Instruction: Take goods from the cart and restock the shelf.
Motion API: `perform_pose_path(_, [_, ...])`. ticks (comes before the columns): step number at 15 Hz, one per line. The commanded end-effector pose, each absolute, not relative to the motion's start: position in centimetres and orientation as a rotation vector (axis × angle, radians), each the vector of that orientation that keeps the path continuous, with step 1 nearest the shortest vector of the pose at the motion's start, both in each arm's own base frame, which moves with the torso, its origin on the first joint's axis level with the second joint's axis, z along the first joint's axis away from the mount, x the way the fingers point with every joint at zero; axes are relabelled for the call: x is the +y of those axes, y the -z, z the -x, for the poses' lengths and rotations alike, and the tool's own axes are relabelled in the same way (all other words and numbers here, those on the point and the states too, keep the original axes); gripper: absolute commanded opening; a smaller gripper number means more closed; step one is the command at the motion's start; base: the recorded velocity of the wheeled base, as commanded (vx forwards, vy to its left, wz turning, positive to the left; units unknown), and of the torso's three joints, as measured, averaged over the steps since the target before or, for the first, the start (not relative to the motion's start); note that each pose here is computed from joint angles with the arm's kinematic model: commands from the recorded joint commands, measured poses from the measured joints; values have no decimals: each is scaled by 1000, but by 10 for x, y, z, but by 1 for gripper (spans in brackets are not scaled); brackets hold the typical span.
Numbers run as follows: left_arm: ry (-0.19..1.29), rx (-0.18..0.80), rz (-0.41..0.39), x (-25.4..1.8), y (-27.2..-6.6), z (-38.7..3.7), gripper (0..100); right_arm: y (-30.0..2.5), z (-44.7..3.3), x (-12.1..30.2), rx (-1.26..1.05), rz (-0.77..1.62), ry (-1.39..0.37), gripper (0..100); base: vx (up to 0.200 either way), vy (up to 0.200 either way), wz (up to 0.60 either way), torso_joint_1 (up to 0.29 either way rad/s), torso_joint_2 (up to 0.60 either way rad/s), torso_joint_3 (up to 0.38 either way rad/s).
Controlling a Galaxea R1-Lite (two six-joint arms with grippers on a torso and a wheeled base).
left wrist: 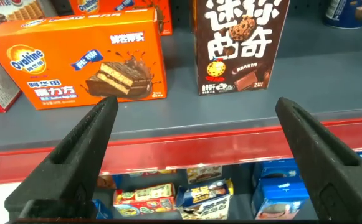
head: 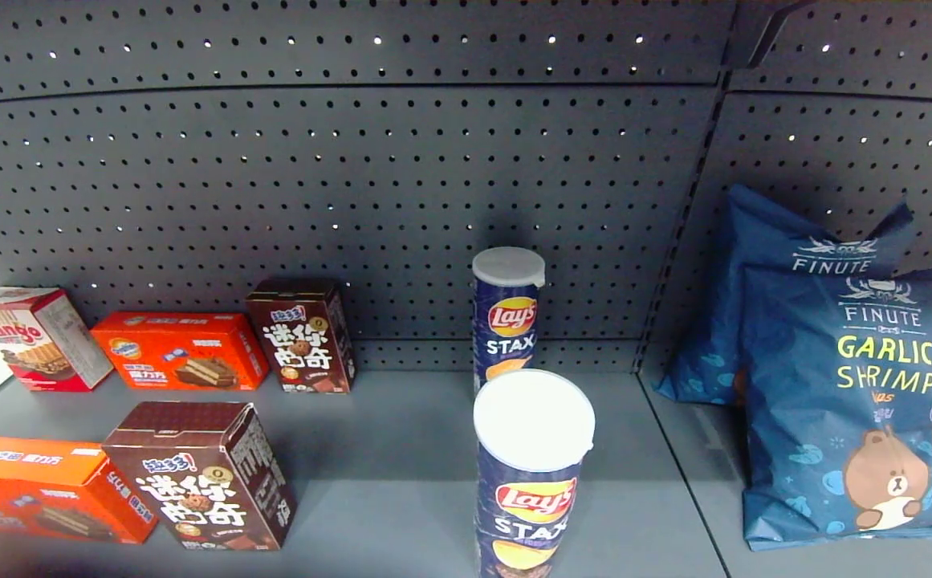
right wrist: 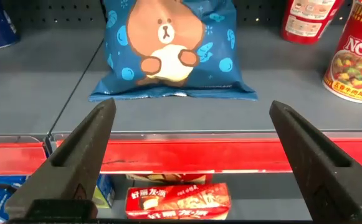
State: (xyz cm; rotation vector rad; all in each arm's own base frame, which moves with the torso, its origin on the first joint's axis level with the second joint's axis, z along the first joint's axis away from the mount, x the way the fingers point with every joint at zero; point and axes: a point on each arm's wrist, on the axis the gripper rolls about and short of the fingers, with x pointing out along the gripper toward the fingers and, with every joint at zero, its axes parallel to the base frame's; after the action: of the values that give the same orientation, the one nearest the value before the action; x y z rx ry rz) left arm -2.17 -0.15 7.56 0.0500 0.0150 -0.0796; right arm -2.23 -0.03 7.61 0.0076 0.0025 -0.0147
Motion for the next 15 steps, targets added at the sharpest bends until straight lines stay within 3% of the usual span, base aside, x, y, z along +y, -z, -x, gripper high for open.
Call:
perform_pose_path(1, [97,13,-45,-2,-76,22,100,-76,23,0,-2,-8,15,100,-200,0,0,-2,7,2])
perform_pose_path(5, [100,14,-51,-2,-76,22,100,-76,23,0,-5,-6,11,100,0,0,0,0,0,0])
perform_pose_path(7, [99,13,-45,-2,-76,22,100,-76,23,0,-5,-6,11,100,-200,0,0,17,12,0])
perform_pose_path(15, [91,12,-30,-2,-76,22,100,-76,23,0,-3,-6,8,100,0,0,0,0,0,0])
